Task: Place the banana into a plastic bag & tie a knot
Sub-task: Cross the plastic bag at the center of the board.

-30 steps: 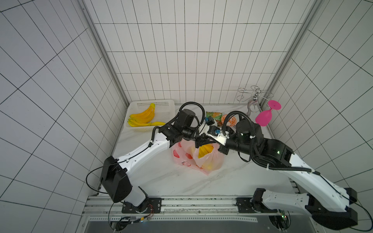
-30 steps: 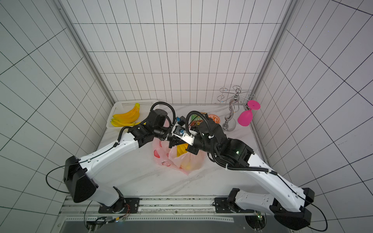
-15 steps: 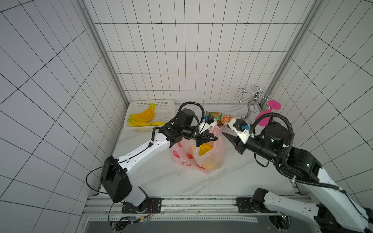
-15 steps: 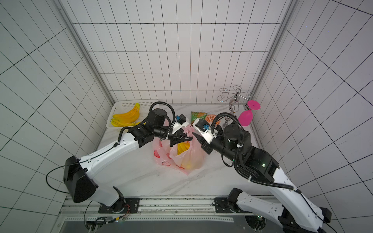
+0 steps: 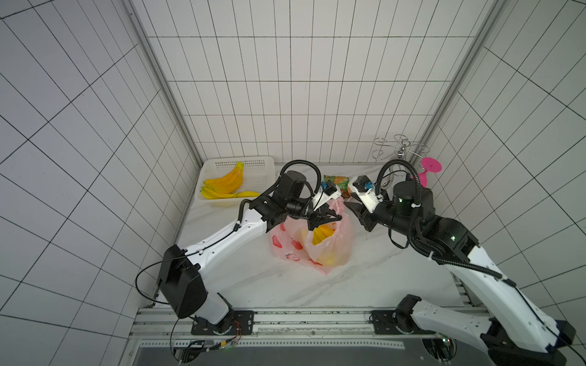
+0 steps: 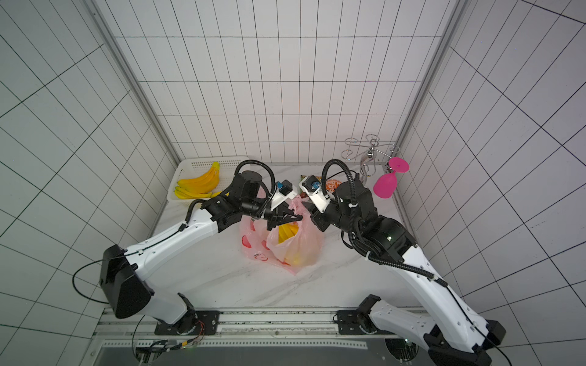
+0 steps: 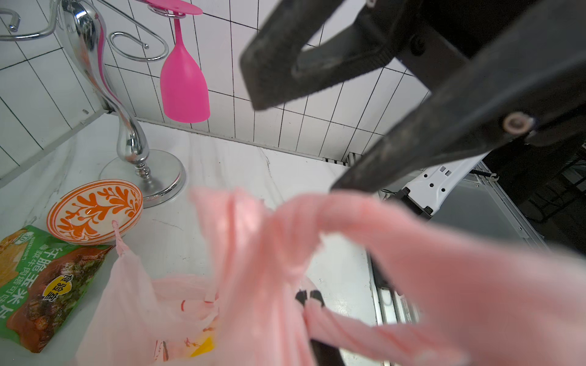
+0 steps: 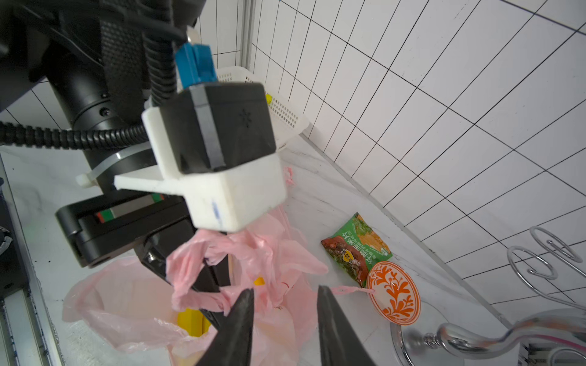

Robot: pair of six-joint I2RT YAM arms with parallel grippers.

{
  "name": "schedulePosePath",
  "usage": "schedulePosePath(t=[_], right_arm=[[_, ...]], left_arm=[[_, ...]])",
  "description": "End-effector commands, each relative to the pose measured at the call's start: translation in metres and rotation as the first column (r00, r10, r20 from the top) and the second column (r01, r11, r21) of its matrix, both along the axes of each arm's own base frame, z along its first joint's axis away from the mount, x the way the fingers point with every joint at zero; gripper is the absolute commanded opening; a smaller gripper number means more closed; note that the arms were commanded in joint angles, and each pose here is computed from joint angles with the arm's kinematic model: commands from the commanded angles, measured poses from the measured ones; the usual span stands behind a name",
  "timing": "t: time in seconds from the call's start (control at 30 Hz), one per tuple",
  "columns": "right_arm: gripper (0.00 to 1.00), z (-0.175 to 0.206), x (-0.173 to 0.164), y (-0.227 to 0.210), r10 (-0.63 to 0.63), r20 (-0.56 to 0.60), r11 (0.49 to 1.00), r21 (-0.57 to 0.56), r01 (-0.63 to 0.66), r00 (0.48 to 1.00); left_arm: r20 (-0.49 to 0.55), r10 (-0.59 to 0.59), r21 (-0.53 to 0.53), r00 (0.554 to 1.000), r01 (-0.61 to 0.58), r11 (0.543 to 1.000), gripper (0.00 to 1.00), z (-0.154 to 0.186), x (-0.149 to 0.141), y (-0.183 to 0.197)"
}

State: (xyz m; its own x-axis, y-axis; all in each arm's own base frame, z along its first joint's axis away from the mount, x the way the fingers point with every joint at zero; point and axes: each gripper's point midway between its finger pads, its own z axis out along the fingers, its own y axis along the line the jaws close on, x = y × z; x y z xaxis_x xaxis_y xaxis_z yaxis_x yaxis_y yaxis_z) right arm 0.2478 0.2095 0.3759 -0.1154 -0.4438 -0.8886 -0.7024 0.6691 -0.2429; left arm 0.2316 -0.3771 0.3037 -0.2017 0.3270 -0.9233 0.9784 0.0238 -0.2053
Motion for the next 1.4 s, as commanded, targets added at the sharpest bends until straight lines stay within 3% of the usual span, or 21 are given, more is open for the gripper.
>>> schedulePosePath(t=[0.0,0.33,0.87,0.97,1.1,1.37], right_arm=[[0.31,-0.025,0.004,-0.003,-0.026,-0.048,0.999,-0.038,0.025,0.998],[0.30,-0.038,0.012,-0.004,-0.060,-0.056,0.996,-0.067,0.056,0.997],[0.33,-0.047,0.001,0.023,0.049,-0.072,0.997,-0.063,-0.053,0.996],[0.24,-0.043,0.005,0.026,0.045,-0.063,0.998,-0.047,-0.048,0.997],[0.00,-0.039,0.014,0.020,-0.018,-0.057,0.999,-0.042,0.016,0.998],[0.00,-0.037,0.019,-0.021,-0.234,-0.043,0.972,-0.009,0.233,0.971]], left_arm=[[0.040,-0.017,-0.034,0.999,0.018,0.999,0.00,0.013,-0.005,0.003],[0.036,-0.029,-0.035,0.999,0.030,0.999,0.00,0.013,-0.006,0.002],[0.026,-0.058,-0.023,0.998,0.059,0.998,0.00,0.010,-0.011,0.001],[0.021,-0.065,-0.015,0.998,0.066,0.998,0.00,0.008,-0.013,0.000],[0.018,-0.046,-0.010,0.999,0.046,0.999,0.00,0.007,-0.009,0.000],[0.002,0.074,-0.074,0.997,-0.074,0.995,0.00,0.020,0.017,0.010]])
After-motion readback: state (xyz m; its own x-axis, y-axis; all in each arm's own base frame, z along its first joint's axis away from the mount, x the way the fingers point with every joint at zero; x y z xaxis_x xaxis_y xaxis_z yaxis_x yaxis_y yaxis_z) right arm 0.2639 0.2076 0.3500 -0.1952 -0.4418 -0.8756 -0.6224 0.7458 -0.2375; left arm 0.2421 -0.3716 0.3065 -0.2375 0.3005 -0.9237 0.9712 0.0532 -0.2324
